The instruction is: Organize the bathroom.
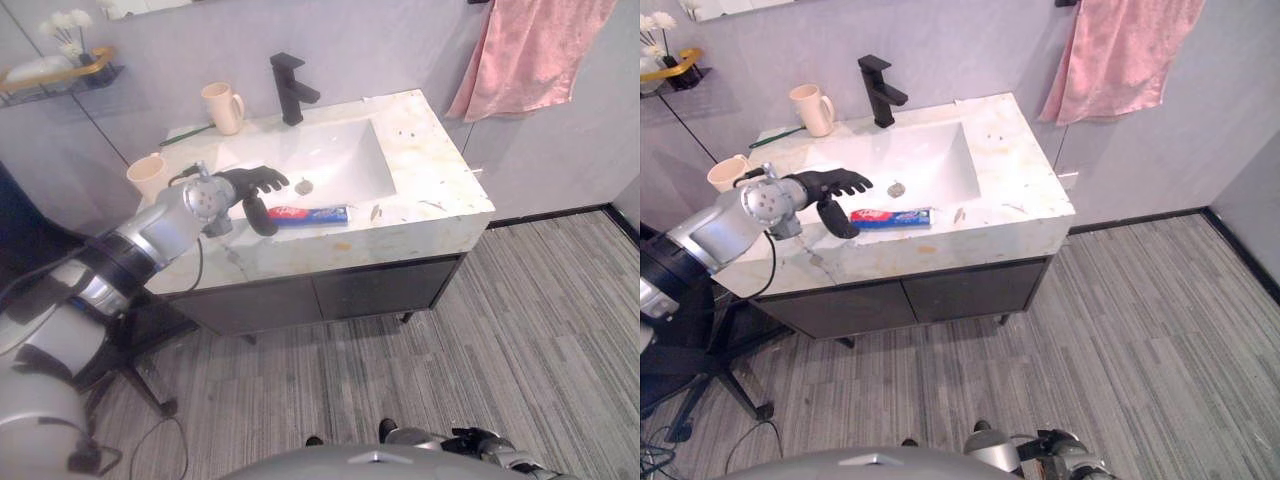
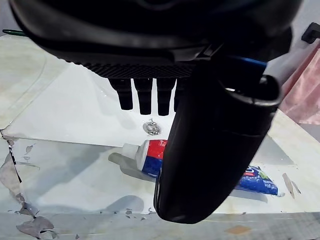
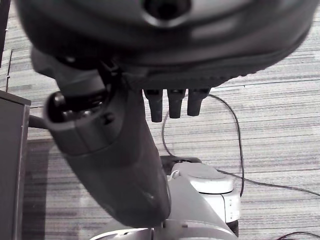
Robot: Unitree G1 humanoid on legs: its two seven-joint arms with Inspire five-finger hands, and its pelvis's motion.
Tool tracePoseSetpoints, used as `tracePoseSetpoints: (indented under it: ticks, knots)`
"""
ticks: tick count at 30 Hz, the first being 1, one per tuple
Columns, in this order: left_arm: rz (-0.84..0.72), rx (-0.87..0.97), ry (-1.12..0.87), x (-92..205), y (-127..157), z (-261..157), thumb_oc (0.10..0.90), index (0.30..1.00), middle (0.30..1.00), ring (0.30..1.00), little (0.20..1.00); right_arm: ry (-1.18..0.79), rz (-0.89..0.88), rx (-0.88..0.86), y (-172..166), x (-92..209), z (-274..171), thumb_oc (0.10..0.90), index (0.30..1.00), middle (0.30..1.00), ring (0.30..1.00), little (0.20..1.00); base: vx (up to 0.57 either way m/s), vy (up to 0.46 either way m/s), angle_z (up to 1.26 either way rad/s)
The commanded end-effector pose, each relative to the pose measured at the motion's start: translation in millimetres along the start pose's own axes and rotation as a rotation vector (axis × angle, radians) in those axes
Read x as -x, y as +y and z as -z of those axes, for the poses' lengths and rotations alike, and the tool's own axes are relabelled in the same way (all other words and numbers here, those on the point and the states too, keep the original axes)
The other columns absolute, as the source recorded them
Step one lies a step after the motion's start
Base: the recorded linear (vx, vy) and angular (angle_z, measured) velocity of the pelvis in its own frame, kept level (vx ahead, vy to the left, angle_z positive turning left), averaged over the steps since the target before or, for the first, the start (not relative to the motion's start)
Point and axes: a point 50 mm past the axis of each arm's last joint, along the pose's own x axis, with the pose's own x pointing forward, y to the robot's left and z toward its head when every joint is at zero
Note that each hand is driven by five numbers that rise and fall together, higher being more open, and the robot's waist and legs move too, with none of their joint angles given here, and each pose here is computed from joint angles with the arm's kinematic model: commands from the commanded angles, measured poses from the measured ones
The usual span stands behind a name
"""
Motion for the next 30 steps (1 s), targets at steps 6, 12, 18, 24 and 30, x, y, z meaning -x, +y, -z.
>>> tracePoseSetpoints:
  ticks: [6, 12, 18, 24, 30]
  knots:
    - [-0.316, -0.076, -0.067, 32.6, 91.7, -36.2, 0.8, 0.9, 0.9, 0.9, 0.9, 0.027, 0.041, 0.011, -18.1, 0.3, 5.3, 0.8, 0.9, 0.9, 0.9, 0.9, 0.0, 0.0, 0.0]
    - [-0.29, -0.077, -0.068, 35.3, 92.4, -41.8, 0.8, 0.9, 0.9, 0.9, 0.9, 0.021, 0.042, 0.007, -20.0, 0.3, 2.3, 0.8, 0.9, 0.9, 0.9, 0.9, 0.0, 0.0, 0.0]
    - [-0.257, -0.079, -0.056, 35.6, 91.1, -41.7, 0.8, 0.9, 0.9, 0.9, 0.9, 0.021, 0.042, 0.004, -19.5, 0.2, 1.8, 0.8, 0.9, 0.9, 0.9, 0.9, 0.0, 0.0, 0.0]
    - [-0.237, -0.096, -0.03, 36.5, 90.9, -40.2, 0.8, 0.9, 0.9, 0.9, 0.9, 0.025, 0.042, 0.002, -19.7, 0.3, 1.9, 0.8, 0.9, 0.9, 0.9, 0.9, 0.0, 0.0, 0.0]
    - [-0.262, -0.098, -0.024, 39.1, 95.6, -38.0, 0.8, 0.9, 0.9, 0.9, 0.9, 0.028, 0.043, -0.003, -20.0, 0.4, 4.5, 0.8, 0.9, 0.9, 0.9, 0.9, 0.0, 0.0, 0.0]
